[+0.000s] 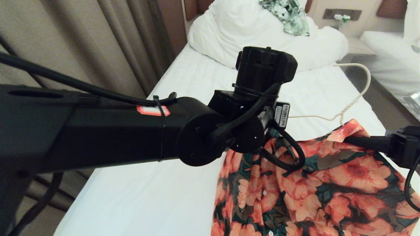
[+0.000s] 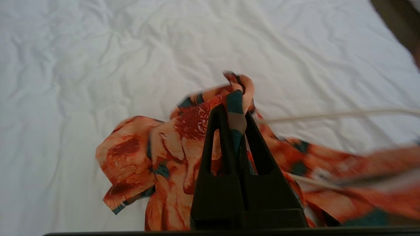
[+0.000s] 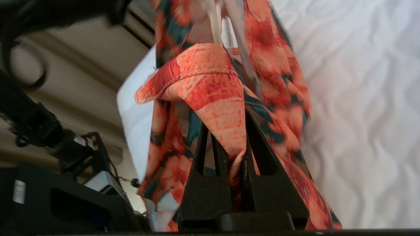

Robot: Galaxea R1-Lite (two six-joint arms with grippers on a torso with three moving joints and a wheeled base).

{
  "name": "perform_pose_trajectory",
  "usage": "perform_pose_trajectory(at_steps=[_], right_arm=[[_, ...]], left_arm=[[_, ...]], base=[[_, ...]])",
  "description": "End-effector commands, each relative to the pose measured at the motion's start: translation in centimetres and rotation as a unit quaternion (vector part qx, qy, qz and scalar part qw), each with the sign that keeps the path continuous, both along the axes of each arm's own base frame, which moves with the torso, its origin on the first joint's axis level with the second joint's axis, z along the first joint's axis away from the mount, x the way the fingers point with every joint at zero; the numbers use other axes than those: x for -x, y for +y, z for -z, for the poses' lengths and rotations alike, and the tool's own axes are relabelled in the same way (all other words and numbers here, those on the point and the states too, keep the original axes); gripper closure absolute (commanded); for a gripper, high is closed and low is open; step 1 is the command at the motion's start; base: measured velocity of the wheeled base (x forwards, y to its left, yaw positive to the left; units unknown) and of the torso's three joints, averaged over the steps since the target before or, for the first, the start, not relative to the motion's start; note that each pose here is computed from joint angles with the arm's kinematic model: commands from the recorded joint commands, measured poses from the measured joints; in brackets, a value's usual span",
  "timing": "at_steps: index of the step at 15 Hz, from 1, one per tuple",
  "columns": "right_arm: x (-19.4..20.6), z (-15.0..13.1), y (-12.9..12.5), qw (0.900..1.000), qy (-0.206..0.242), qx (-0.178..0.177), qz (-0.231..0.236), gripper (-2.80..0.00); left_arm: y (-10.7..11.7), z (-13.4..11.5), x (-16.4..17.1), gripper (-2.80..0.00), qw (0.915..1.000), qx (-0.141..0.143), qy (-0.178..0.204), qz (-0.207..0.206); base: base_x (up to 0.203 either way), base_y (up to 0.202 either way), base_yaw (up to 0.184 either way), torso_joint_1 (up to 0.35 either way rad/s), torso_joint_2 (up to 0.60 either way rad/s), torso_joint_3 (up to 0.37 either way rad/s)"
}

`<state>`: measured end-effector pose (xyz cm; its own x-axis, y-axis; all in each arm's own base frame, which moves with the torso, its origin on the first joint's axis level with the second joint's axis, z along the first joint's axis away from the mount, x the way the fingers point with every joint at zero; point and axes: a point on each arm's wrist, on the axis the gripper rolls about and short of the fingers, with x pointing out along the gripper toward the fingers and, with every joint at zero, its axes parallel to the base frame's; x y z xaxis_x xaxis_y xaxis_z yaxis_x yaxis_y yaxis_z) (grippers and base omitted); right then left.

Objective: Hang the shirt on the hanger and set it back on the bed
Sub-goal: Hook the other side of the shirt onto the hanger

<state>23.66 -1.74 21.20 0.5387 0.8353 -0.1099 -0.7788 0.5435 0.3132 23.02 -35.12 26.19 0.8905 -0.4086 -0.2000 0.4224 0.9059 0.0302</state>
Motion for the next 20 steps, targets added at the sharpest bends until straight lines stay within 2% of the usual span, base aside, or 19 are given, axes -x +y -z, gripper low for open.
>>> perform_pose_trajectory(at_steps=[1,5,12,16,20], right_arm=[[-0.4,-1.4,0.8,1.0,-0.015,-0.004,-0.019,0.0],[-1.9,-3.8,2.6,0.997,-0.026,-0.021,-0.071,0.0],[-4.3,-5.7,6.0,0.988,-0.055,-0.023,-0.145,0.0],[-3.0,-6.2,7.4,0.981,-0.067,-0.024,-0.181,0.0],[-1.6,-6.7,7.6,0.978,-0.08,-0.024,-0.191,0.0]], left_arm=[[0.5,-1.5,2.0,0.0,0.9998,0.012,-0.007,0.016],[1.7,-1.4,5.2,0.0,0.999,-0.001,0.002,0.045],[3.5,-4.0,7.8,0.0,0.9974,0.023,-0.013,0.067],[2.4,-4.0,10.1,0.0,0.9938,0.005,-0.026,0.108],[0.9,-3.4,13.2,0.0,0.9871,-0.01,-0.028,0.157]], base=[[0.0,0.0,0.0,0.0,0.0,0.0],[0.0,0.0,0.0,0.0,0.0,0.0],[0.0,0.0,0.0,0.0,0.0,0.0],[0.0,0.0,0.0,0.0,0.0,0.0],[0.0,0.0,0.0,0.0,0.0,0.0]])
